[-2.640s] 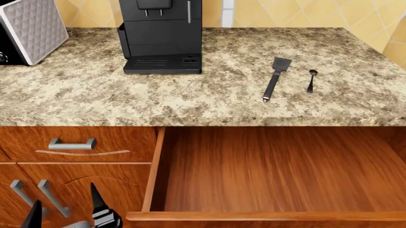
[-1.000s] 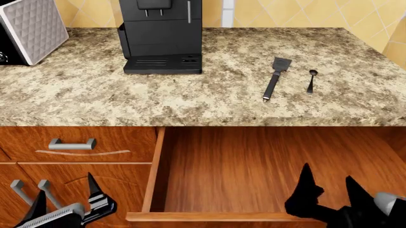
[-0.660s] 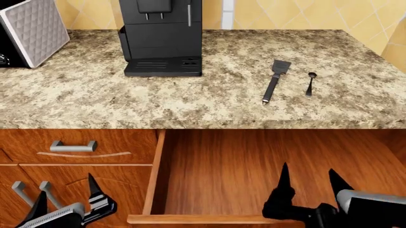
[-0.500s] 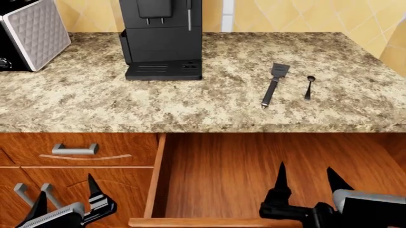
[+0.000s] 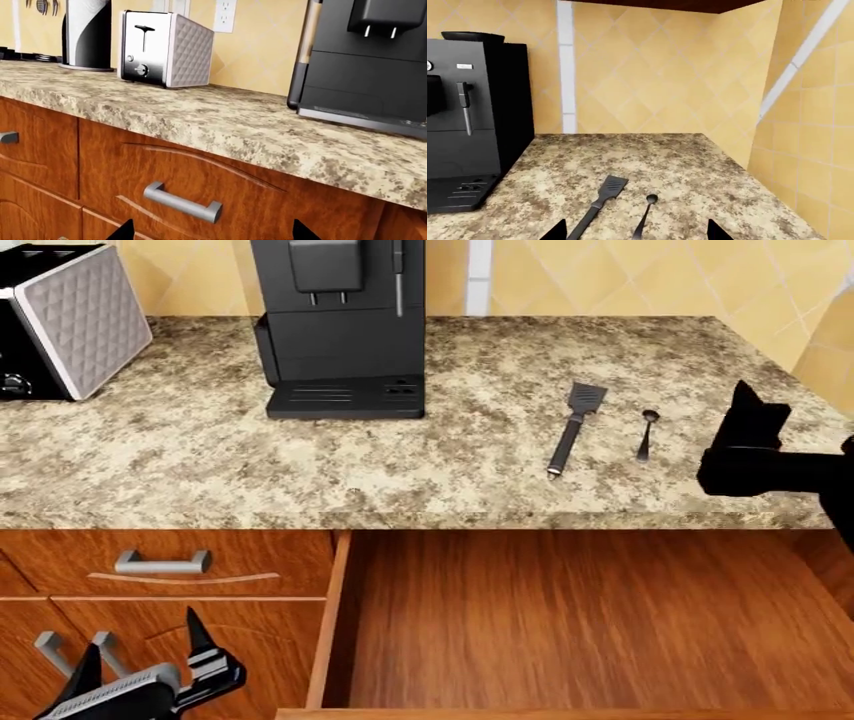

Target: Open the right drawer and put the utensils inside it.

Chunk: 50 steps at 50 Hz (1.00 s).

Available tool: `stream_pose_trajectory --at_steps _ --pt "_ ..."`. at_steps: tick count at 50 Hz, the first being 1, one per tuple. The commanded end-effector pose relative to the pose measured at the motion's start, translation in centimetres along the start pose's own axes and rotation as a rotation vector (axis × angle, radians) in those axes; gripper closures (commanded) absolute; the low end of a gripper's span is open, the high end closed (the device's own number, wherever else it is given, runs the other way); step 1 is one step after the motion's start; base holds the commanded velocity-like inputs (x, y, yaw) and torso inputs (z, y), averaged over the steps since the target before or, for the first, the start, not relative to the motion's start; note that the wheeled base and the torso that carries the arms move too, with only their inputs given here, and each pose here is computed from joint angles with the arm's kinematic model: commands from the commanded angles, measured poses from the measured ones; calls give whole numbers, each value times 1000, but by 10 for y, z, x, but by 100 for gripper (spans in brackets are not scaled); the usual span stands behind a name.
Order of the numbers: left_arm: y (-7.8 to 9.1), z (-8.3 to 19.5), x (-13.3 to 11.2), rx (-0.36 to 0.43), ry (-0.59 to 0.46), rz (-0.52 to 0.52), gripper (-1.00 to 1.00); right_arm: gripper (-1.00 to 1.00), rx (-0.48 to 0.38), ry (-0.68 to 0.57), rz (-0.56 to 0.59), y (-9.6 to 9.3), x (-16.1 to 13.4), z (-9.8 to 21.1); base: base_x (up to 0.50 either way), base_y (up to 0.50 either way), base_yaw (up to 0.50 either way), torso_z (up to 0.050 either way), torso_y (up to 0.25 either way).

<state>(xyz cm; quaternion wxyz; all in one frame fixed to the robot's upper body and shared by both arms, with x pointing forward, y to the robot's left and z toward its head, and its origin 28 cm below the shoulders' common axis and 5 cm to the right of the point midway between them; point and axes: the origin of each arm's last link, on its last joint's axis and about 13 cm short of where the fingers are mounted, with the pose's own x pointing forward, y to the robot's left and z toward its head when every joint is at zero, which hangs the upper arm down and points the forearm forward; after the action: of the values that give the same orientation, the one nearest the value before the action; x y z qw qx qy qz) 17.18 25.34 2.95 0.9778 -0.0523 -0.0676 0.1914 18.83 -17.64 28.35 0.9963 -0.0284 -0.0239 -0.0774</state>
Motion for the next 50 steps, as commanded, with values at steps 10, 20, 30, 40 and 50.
stream_pose_trajectory --at_steps 10,20,30,40,50 --pt "0 0 5 -11 7 -10 -100 -100 -48 54 19 -5 43 66 0 0 0 35 0" --pt "-5 18 21 2 22 7 -100 -100 -131 115 124 13 94 69 0 0 0 0 0" --pt "-1 45 37 40 34 -31 -100 -100 -172 236 163 35 135 80 0 0 0 0 0" --pt "5 42 23 35 15 18 -100 -100 -212 381 100 42 187 76 0 0 0 0 0" --pt "7 44 18 39 25 23 -100 -100 -201 510 31 47 207 65 0 0 0 0 0"
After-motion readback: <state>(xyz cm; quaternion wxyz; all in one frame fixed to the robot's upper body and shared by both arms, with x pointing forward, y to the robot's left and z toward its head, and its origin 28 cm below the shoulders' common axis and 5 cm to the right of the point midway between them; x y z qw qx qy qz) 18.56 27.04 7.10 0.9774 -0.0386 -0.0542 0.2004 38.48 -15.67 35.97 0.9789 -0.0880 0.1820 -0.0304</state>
